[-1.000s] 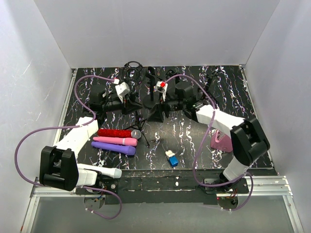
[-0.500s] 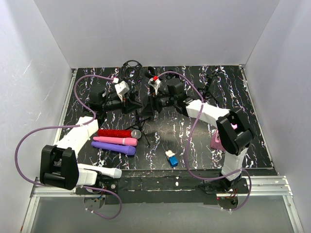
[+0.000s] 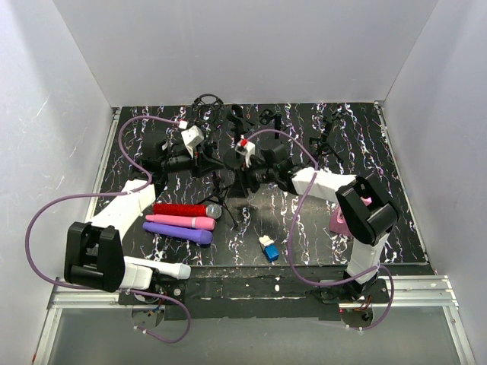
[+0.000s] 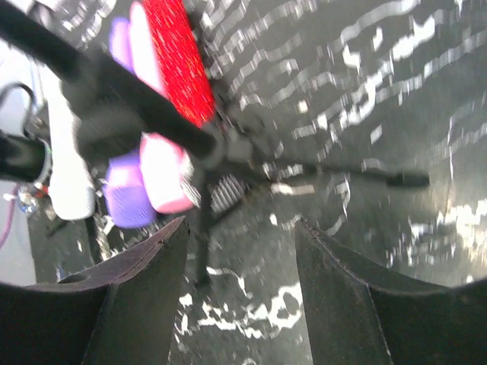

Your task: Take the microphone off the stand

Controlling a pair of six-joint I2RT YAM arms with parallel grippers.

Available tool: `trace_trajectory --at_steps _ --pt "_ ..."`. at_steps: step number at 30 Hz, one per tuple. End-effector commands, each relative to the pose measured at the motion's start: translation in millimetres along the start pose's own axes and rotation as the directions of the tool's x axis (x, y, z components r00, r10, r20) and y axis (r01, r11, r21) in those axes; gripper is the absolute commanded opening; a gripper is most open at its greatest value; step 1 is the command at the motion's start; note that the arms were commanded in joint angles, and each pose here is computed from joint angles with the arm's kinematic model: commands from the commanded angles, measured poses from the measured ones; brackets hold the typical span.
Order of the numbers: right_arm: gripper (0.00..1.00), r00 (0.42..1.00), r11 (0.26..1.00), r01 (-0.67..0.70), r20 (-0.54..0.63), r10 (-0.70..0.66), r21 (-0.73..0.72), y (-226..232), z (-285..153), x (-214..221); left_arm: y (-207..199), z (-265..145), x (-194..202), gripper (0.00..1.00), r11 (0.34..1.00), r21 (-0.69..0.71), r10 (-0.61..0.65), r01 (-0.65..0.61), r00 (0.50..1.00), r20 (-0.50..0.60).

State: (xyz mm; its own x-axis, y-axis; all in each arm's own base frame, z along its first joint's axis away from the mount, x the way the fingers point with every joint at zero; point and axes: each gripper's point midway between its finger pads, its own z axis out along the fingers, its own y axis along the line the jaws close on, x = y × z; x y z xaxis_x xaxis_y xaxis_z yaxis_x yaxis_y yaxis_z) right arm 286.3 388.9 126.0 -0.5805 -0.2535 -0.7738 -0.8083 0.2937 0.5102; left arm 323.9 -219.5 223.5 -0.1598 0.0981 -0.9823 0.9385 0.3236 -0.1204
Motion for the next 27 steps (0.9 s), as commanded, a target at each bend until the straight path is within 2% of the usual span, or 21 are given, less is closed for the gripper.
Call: trace_trajectory --at_steps 1,6,10,13,17,20,27 --pt "0.65 0.995 0.994 0.093 -0.038 -0.091 0.054 -16.5 -10.9 18.7 -1.0 1.4 22.5 0.0 0.995 -0.003 -0.102 0.102 0.993 -0.063" --pt "0.68 0.982 0.978 0.186 0.046 -0.182 -0.094 15.5 -17.7 -25.0 -1.7 2.1 22.7 0.0 0.994 0.006 -0.107 0.108 0.992 -0.064" --pt "0.71 0.982 0.973 0.148 0.141 -0.124 -0.176 40.6 -22.8 -70.6 -2.0 1.7 23.2 0.0 0.994 0.008 -0.11 0.111 0.992 -0.064" --pt "0.71 0.984 0.977 0.105 0.164 -0.075 -0.184 42.3 -20.9 -83.4 -0.5 2.5 21.0 0.0 0.993 0.006 -0.115 0.115 0.992 -0.059" --pt "0.68 0.988 0.988 0.044 0.153 -0.021 -0.146 28.0 -11.6 -81.6 1.4 3.6 18.3 0.0 0.993 0.004 -0.116 0.116 0.992 -0.055" --pt "0.65 0.992 0.998 0.004 0.126 0.004 -0.056 3.6 -2.5 -70.4 2.1 4.0 17.3 0.0 0.993 0.003 -0.119 0.12 0.991 -0.054" --pt "0.61 0.998 0.997 0.068 -0.004 -0.068 0.024 -22.8 -4.0 -11.6 3.2 4.7 14.8 0.0 0.992 0.005 -0.124 0.124 0.991 -0.054"
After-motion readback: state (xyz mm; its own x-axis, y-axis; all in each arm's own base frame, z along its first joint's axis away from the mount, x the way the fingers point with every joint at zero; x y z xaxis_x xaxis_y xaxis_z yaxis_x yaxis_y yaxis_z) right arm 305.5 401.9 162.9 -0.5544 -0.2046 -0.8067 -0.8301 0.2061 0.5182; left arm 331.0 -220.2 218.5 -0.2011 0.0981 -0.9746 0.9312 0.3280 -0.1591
